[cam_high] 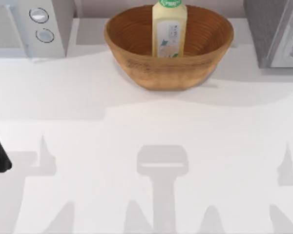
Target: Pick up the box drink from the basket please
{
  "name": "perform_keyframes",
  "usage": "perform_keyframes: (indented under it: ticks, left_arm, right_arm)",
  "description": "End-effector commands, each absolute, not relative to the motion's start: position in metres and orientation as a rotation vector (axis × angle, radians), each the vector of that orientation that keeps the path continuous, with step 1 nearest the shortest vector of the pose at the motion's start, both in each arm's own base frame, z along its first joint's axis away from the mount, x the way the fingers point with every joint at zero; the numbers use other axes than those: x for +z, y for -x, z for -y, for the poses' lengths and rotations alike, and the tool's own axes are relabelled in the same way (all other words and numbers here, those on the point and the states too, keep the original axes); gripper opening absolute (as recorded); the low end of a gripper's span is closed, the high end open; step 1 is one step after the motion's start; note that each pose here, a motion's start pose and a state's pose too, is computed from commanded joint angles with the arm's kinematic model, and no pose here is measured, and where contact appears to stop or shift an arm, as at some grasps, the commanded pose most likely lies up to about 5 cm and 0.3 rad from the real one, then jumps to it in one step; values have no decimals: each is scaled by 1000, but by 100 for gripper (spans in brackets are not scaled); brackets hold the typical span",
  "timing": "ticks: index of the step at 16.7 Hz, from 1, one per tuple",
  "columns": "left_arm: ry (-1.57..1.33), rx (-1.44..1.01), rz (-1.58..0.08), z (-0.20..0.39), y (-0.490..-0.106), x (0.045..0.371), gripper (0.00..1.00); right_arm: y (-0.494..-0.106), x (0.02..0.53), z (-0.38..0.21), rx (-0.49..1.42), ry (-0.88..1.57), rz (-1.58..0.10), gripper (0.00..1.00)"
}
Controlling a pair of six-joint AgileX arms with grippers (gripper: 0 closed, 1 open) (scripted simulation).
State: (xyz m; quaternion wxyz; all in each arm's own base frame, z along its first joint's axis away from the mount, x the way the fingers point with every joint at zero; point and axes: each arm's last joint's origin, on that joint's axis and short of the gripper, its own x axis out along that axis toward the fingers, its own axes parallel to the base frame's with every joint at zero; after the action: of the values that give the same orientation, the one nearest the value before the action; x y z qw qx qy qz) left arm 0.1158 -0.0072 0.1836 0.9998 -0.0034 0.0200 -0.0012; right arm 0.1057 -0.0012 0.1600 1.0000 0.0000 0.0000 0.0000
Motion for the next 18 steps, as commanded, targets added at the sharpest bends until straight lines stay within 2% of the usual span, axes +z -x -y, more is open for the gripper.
perform_keyframes:
  ticks: [5, 10, 14, 18]
  left_arm:
    - [7, -8, -26, 26, -155, 239, 100]
    - [10, -12, -5, 78, -232, 279, 100]
    - [13, -13, 0, 147, -298, 270, 100]
    - [12, -14, -2, 224, -343, 225, 100]
  right_arm:
    - [-106, 160, 1, 0, 0, 0, 100]
    - [-106, 160, 1, 0, 0, 0, 100]
    - [-106, 160, 1, 0, 0, 0, 100]
    - [-106, 160, 1, 0, 0, 0, 100]
